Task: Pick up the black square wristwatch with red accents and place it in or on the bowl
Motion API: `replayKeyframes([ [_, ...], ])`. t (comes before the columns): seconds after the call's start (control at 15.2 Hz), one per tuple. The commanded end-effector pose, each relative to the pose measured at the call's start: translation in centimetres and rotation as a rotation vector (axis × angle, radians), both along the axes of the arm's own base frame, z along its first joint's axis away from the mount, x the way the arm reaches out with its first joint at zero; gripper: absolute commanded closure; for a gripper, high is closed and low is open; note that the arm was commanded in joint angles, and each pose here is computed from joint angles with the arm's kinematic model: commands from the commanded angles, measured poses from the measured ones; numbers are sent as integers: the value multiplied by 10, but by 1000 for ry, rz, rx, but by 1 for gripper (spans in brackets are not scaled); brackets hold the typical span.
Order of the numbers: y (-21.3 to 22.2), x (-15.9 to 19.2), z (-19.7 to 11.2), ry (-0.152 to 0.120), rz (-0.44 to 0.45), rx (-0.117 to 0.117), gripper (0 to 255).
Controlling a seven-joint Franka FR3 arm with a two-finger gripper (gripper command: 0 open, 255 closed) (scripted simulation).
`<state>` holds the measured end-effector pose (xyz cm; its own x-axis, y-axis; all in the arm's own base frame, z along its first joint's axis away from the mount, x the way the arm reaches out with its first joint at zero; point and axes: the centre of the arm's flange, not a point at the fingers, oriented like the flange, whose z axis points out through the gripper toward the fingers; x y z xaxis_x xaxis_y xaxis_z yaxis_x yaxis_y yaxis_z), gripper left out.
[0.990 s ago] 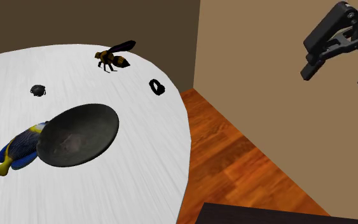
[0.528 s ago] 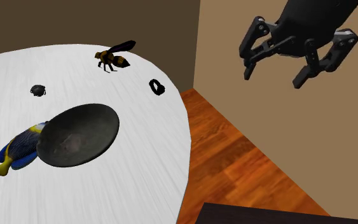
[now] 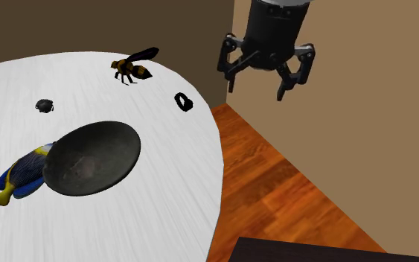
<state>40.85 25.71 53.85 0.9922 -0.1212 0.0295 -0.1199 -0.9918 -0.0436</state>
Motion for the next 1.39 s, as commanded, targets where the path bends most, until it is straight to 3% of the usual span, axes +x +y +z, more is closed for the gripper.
replayKeyframes([
  [0.0,22,13,-7,3,-7,-4,0],
  [0.86,173,86,-67,23,-43,-39,0],
  [1.32,175,87,-99,23,-43,-40,0],
])
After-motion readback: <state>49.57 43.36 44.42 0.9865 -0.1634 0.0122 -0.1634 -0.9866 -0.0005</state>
